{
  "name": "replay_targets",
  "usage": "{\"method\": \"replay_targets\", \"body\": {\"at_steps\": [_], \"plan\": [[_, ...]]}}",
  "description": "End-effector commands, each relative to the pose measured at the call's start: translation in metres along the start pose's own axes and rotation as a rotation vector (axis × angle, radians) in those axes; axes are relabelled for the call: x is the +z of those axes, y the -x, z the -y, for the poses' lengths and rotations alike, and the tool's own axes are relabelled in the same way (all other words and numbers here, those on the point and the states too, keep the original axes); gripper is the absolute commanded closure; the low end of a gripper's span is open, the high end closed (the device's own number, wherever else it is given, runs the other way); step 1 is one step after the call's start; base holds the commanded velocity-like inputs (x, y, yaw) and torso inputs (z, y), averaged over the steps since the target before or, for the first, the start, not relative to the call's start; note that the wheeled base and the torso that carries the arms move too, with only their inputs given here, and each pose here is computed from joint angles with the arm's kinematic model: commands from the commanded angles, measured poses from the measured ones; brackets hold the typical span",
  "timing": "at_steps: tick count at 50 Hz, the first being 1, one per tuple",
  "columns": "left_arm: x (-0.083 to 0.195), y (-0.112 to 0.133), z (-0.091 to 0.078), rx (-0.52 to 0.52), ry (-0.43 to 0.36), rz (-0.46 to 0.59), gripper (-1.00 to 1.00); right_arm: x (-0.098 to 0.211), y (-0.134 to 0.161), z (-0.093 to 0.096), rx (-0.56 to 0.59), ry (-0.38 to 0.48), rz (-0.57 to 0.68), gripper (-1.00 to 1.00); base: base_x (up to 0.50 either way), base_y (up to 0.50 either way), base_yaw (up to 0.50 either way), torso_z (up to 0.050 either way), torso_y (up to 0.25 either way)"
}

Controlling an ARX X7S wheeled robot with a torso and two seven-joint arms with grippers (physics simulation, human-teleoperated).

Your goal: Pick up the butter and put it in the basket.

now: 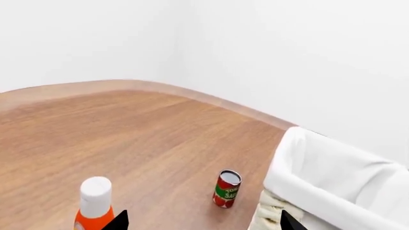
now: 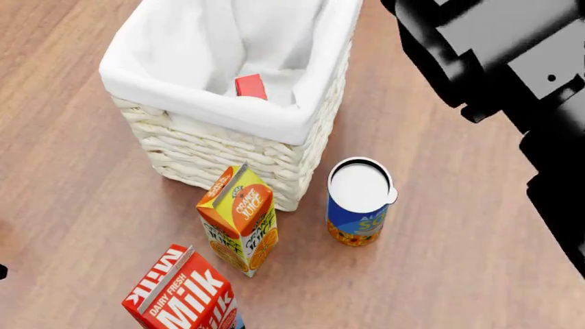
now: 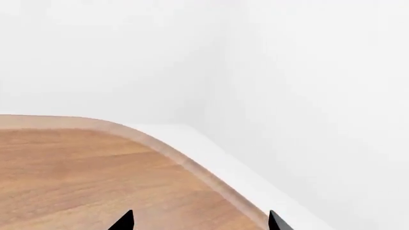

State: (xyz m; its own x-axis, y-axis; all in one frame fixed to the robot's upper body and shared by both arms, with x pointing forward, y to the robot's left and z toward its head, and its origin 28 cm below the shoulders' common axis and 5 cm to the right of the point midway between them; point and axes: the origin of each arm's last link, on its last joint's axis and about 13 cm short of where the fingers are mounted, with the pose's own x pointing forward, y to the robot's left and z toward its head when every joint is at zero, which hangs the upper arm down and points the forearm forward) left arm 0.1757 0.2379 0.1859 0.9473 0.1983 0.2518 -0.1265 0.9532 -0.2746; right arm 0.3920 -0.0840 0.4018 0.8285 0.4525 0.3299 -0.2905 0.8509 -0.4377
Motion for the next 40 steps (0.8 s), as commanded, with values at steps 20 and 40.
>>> {"method": "replay_targets", "body": {"at_steps": [20,40], "plan": [[0.020,0.011,-0.001,-0.040,0.031,0.075,-1.00,0.010,0.102,0.000,-0.176,0.117,0.149,-1.00,0.00,0.00,0.00,0.000,0.000],[0.050,0.015,-0.005,-0.113,0.064,0.275,-1.00,0.007,0.184,-0.031,-0.270,0.112,0.195,-1.00,0.00,0.00,0.00,0.000,0.000]]}}
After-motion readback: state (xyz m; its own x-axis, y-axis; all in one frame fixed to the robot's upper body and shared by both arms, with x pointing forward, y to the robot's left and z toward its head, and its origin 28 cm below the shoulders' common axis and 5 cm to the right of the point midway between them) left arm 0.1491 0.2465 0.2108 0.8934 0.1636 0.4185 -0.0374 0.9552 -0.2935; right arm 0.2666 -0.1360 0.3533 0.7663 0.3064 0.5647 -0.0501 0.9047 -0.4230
